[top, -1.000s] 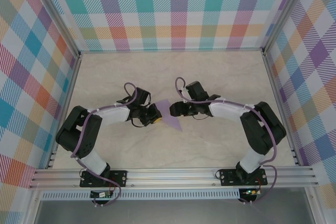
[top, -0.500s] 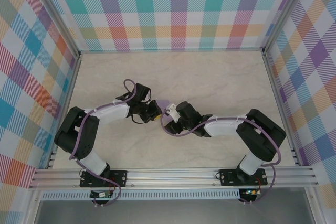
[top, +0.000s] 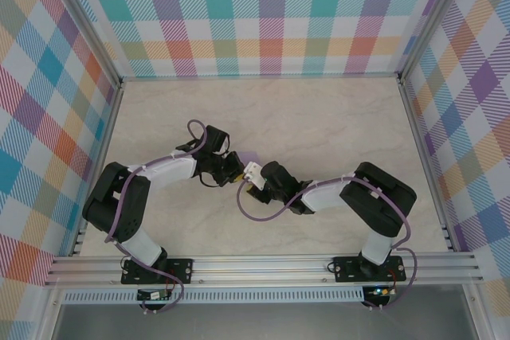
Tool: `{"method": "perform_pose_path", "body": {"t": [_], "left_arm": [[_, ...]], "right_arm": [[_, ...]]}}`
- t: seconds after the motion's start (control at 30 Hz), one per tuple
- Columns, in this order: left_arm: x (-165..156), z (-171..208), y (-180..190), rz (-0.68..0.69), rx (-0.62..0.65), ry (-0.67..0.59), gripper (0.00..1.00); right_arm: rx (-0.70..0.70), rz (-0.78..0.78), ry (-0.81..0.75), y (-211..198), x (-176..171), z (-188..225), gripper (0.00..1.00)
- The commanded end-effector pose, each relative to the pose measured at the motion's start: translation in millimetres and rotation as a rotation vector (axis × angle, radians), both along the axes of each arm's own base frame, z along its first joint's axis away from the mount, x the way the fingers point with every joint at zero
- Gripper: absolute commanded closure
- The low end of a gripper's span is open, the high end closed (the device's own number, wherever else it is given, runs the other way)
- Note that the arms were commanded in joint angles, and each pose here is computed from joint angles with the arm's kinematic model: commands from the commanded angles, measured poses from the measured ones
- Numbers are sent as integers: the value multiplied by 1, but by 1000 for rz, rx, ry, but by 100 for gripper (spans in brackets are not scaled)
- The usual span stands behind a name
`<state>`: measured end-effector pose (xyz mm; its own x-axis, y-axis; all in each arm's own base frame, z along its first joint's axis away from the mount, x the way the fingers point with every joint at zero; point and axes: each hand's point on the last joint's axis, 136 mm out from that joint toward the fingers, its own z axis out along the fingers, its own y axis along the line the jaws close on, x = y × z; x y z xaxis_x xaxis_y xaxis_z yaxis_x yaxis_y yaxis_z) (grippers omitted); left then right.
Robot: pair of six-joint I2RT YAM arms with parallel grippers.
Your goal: Fold a paper plane with a square sheet of paper (pick it up from the middle)
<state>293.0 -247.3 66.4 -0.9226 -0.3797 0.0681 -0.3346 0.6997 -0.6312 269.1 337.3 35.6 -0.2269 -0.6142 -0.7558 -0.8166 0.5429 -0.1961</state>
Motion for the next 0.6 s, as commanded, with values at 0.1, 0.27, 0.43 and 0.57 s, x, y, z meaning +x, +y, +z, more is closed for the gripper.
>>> {"method": "perform_pose_path", "body": {"t": [0.1,0.27,0.43,0.57], "left_arm": [[-3,17,-2,-8,2,-5,92],[0,22,6,-1,34,-17,85],[10,38,37,57,96,-59,64],[15,50,69,121,140,-97,48]], "right_arm": [[-1,-1,-42,4,6,2,70],[0,-11,-26,2,4,2,82],[20,-12,32,4,-1,0,88],[77,-17,126,8,-8,3,90]]}}
